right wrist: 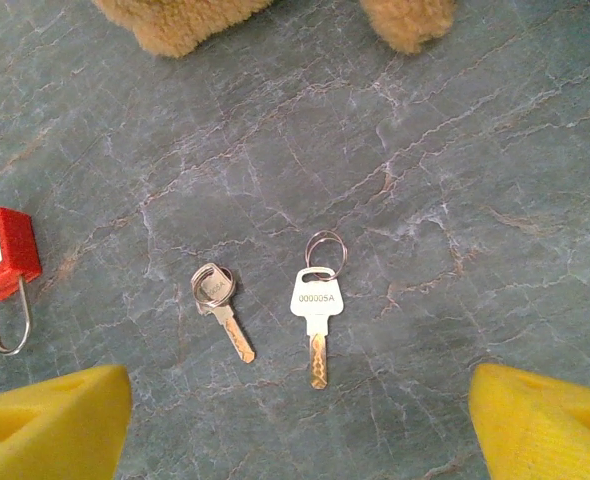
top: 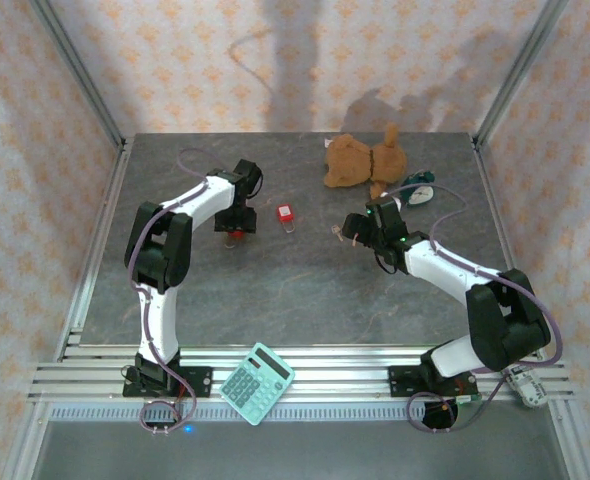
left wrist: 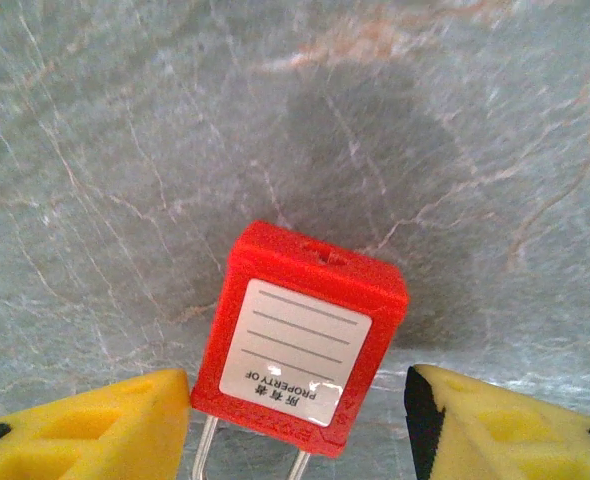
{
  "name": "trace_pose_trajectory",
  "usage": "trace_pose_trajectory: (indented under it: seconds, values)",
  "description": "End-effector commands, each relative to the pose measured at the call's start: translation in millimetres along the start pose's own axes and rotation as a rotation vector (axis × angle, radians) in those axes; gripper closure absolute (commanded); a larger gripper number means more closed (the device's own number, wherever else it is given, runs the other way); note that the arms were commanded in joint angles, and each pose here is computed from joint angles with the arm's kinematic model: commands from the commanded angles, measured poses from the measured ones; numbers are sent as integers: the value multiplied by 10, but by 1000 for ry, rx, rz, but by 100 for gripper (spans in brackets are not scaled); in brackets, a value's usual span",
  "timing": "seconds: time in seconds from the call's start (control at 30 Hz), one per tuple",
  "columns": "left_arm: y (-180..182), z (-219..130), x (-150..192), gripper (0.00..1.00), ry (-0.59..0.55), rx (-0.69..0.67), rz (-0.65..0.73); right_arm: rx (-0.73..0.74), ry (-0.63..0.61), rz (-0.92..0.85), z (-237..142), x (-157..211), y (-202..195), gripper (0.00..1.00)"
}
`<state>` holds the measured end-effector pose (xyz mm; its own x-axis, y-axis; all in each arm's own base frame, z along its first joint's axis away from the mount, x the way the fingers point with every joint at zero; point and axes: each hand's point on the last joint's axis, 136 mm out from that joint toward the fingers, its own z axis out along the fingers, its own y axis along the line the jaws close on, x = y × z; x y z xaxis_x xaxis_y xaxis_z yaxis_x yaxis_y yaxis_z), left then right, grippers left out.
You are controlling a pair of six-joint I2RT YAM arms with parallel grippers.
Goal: Unlock with the key
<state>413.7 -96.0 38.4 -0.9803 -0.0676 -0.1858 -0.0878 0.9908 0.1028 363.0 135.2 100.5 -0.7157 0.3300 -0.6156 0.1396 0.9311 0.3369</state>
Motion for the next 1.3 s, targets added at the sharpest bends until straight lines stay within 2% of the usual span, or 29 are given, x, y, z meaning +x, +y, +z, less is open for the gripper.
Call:
trace_pose_trajectory:
  seconds: [0.0, 0.13, 0.53, 0.63, 0.9, 1.1, 1.13, 1.27]
  values:
    - [135, 59, 12, 42, 34, -46, 9, 19, -44, 7, -79, -73, -29, 13]
    - [159, 116, 32, 50, 52, -33, -3, 16, -48, 12, -94, -80, -27, 13]
    - [168, 201, 121, 46, 93, -41, 33, 15, -51, 12, -107, -85, -23, 13]
    - [154, 208, 118, 59, 92, -34, 28, 20, -50, 12, -103, -83, -35, 13]
    - [93, -48, 107, 64, 32, 1, 1, 13, -56, 17, -125, -95, -26, 13]
    - [-332, -339, 417, 64, -31, 39, 82, 24, -58, 17, -125, -98, -44, 13]
    - [-441, -471, 475, 64, -66, 58, 101, 28, -59, 18, -123, -100, -52, 13]
    - [-825, -528, 778, 64, -91, 78, 176, 47, -61, 16, -113, -100, -85, 14]
